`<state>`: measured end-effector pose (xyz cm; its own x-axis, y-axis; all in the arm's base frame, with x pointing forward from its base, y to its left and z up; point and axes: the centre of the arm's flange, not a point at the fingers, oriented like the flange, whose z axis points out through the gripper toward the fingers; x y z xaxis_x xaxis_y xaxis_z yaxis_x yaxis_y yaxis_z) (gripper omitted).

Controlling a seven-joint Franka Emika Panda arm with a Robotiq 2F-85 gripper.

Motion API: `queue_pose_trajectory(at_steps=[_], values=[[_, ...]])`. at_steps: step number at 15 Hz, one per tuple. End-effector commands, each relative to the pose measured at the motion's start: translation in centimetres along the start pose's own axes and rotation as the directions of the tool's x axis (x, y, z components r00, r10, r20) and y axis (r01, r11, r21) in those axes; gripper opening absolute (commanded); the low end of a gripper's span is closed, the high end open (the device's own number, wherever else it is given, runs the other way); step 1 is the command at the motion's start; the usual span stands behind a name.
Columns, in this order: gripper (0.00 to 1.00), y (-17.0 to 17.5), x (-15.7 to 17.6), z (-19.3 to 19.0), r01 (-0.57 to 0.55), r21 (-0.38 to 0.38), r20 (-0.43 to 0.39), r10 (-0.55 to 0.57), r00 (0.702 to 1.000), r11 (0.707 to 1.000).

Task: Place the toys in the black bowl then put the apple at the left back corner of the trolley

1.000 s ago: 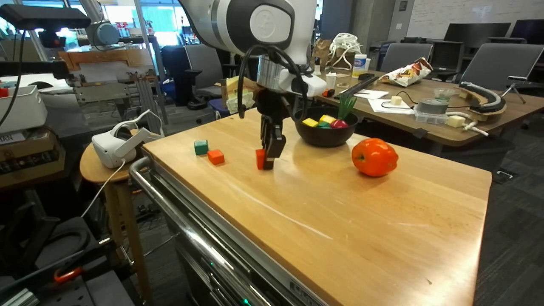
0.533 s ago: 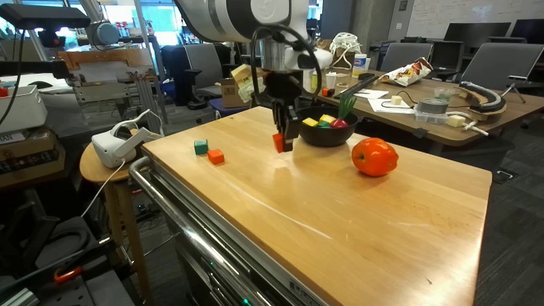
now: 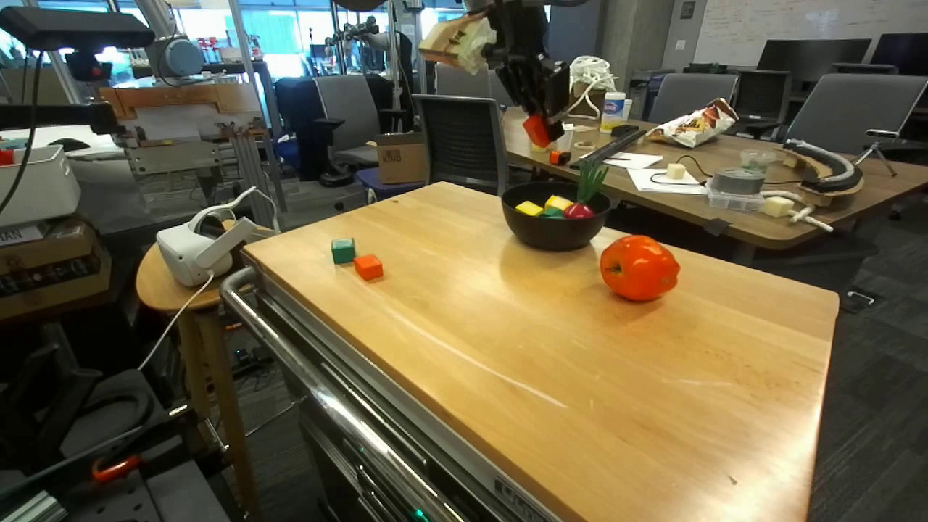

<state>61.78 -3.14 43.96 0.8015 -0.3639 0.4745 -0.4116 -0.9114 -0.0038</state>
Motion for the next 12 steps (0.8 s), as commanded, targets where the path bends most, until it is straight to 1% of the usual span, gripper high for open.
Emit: queue_pose_trajectory(at_steps=[1,2,4,6,7,8,9,10,11,12], values=[[0.08,-3.7,2.1,2.9,0.032,0.021,-0.127,-0.029,0.991,0.999],[0.08,-4.2,2.2,3.8,0.039,0.023,-0.135,-0.036,0.99,0.999],[0.08,-4.9,2.0,5.7,0.047,0.023,-0.118,-0.044,0.992,0.999],[0.08,-5.1,1.5,7.5,0.06,0.009,-0.087,-0.059,0.994,0.998],[0.08,-5.1,1.3,8.1,0.069,0.005,-0.059,-0.069,0.996,0.998],[0.1,-5.2,1.0,8.6,0.079,0.003,-0.04,-0.079,0.996,0.997],[0.36,-5.2,0.7,8.9,0.09,0.001,-0.027,-0.09,0.996,0.996],[0.52,-5.1,0.5,8.9,0.098,0.009,-0.009,-0.098,0.995,0.995],[0.64,-5.0,0.3,8.7,0.103,0.023,0.006,-0.103,0.995,0.994],[0.71,-4.8,0.1,8.1,0.108,0.046,0.021,-0.109,0.994,0.993]])
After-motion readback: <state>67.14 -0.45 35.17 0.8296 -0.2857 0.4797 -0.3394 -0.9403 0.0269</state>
